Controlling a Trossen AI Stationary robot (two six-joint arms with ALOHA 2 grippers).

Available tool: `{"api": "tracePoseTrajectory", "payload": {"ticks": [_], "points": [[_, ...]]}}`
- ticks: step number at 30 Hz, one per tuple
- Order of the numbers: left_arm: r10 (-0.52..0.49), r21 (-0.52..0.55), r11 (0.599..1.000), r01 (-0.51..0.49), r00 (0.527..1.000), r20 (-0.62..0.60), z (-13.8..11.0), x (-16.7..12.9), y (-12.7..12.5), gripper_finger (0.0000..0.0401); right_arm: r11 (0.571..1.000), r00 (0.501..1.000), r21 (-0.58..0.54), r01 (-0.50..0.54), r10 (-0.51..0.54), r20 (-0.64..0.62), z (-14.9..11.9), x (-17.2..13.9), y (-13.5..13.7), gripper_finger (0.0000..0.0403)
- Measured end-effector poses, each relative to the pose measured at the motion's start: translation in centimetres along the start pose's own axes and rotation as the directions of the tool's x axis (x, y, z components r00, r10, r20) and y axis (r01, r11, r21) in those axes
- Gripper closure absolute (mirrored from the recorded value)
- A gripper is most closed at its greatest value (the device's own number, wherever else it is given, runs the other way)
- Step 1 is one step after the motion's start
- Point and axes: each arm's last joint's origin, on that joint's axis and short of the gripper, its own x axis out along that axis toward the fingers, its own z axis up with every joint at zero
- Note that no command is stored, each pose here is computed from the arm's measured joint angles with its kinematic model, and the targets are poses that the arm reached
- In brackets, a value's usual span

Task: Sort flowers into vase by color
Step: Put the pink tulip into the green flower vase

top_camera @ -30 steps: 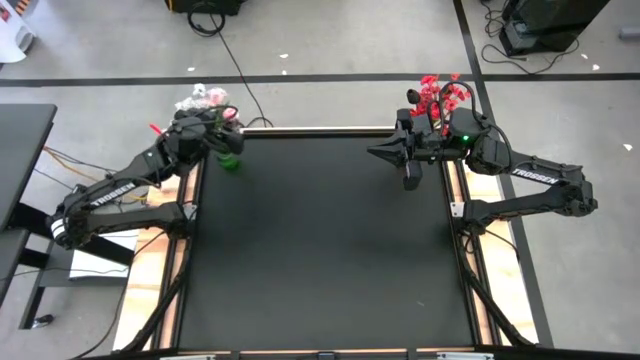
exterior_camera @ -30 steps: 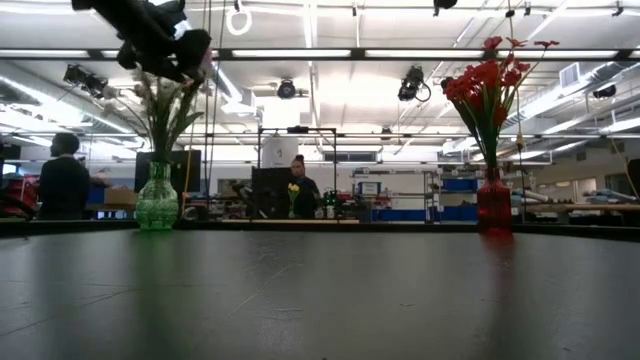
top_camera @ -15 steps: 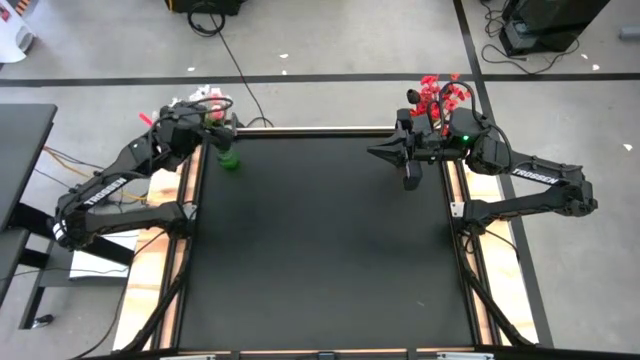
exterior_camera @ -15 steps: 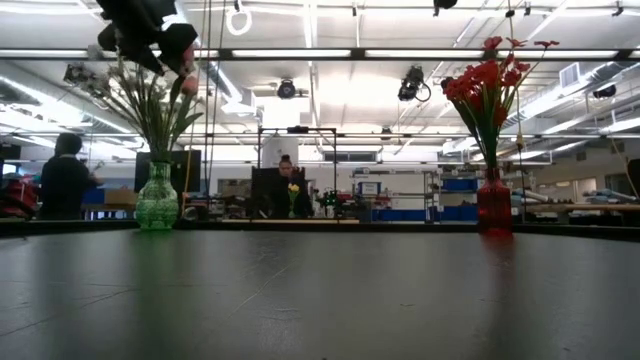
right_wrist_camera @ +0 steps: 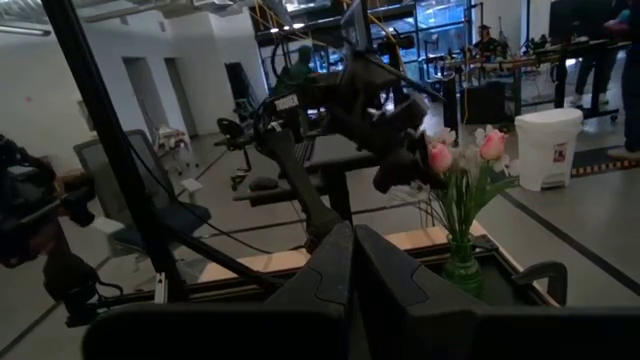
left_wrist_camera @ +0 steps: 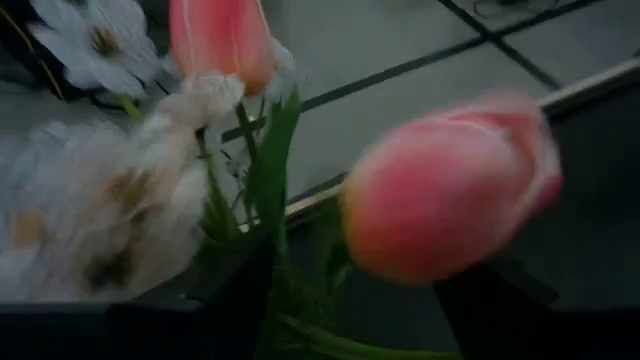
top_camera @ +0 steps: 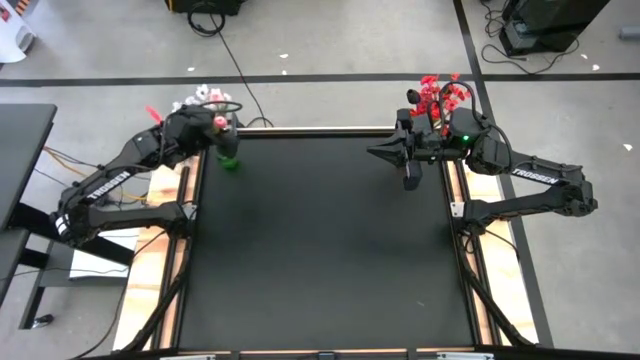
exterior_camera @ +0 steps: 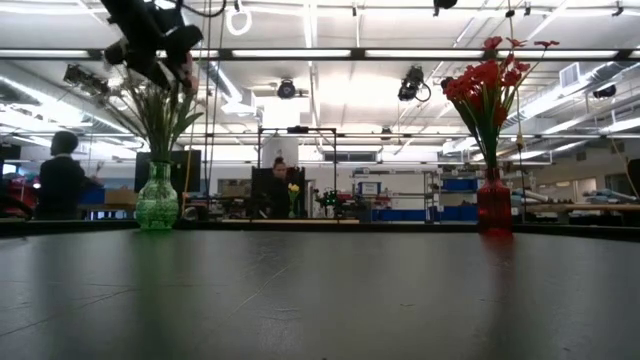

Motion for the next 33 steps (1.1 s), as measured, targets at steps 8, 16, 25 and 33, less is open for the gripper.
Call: {"api": "tracePoseTrajectory", "payload": {"ticks": [8,16,25,33], "points": [[-0.023,0.253,0.966,0.063,0.987,-0.158,1.9,-1.7,0.1,0.0062,1.000,1.000,0.000,0.000,0.000,0.000,0.0,0.0,0.0,0.0379],[-0.116,0.304,0.925,0.230,0.930,-0.350,1.9,2.3,-2.6,0.0012,1.000,1.000,0.000,0.000,0.000,0.000,0.0,0.0,0.0,0.0379],[-0.150,0.232,0.943,0.238,0.928,-0.340,3.1,1.9,-2.8,0.0005,1.000,1.000,0.000,0.000,0.000,0.000,0.0,0.0,0.0,0.0379],[-0.116,0.304,0.939,0.160,0.981,-0.159,6.6,-1.0,-1.9,0.0005,1.000,1.000,0.000,0.000,0.000,0.000,0.0,0.0,0.0,0.0379]]}}
